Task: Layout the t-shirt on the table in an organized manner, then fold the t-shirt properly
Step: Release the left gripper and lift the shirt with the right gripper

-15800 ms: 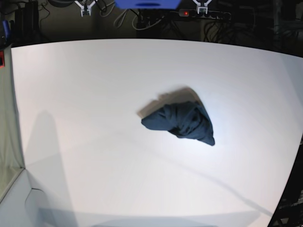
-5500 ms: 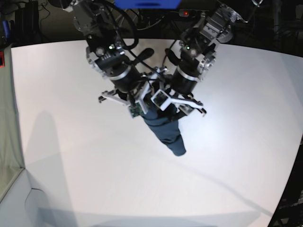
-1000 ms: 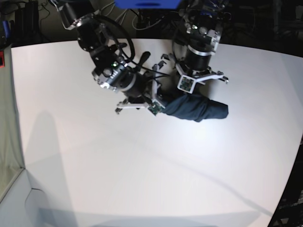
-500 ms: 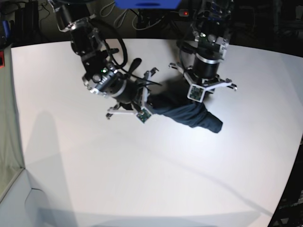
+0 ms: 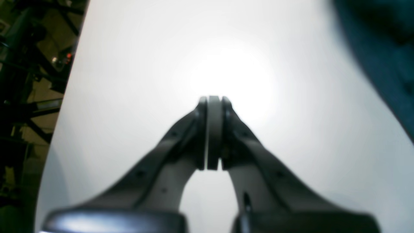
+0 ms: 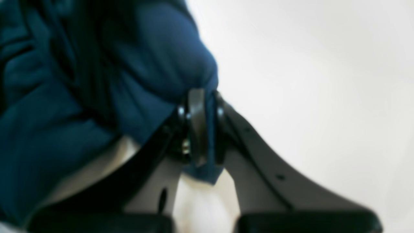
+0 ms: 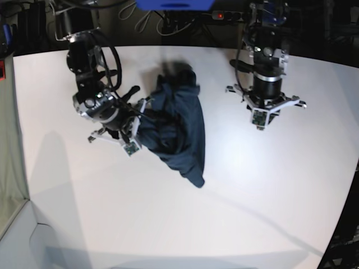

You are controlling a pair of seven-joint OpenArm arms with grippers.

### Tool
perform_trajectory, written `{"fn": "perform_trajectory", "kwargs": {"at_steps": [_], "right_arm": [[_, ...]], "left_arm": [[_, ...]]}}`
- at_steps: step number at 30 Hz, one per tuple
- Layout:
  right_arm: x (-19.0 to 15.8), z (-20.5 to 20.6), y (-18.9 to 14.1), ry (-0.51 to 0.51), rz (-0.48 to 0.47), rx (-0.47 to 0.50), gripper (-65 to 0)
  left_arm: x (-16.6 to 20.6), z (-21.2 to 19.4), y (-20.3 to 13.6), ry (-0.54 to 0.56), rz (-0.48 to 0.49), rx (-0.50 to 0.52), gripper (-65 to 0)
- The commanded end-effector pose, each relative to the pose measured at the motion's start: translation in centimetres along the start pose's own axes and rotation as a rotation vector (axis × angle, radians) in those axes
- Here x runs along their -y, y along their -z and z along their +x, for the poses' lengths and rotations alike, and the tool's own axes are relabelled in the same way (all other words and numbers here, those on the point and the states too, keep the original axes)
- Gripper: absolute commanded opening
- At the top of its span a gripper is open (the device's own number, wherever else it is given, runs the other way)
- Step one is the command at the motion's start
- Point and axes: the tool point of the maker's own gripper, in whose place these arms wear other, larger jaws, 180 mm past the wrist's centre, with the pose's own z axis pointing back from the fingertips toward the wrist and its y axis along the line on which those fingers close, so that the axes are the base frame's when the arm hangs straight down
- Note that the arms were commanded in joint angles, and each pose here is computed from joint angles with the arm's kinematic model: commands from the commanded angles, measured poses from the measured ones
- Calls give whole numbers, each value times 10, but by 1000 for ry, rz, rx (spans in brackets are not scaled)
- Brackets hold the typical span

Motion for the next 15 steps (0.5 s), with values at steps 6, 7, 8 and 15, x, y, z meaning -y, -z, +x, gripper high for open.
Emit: {"fn": "perform_trajectory", "kwargs": {"at_steps": [6,7,8,15], "right_arm": [[10,17,-4,8,-13,77,-650],[10,17,-4,8,-13,77,-650],[10,17,-4,8,-13,77,-650],[11,23,-7,5,-18,95,-650]], "left_arm": [[0,12,-1,-3,2,42,-644],[1,12,-1,-3,0,43,-644],[1,12,-1,-4,0,43,-644],[40,24,-6,-34,-84,62,-644]]}}
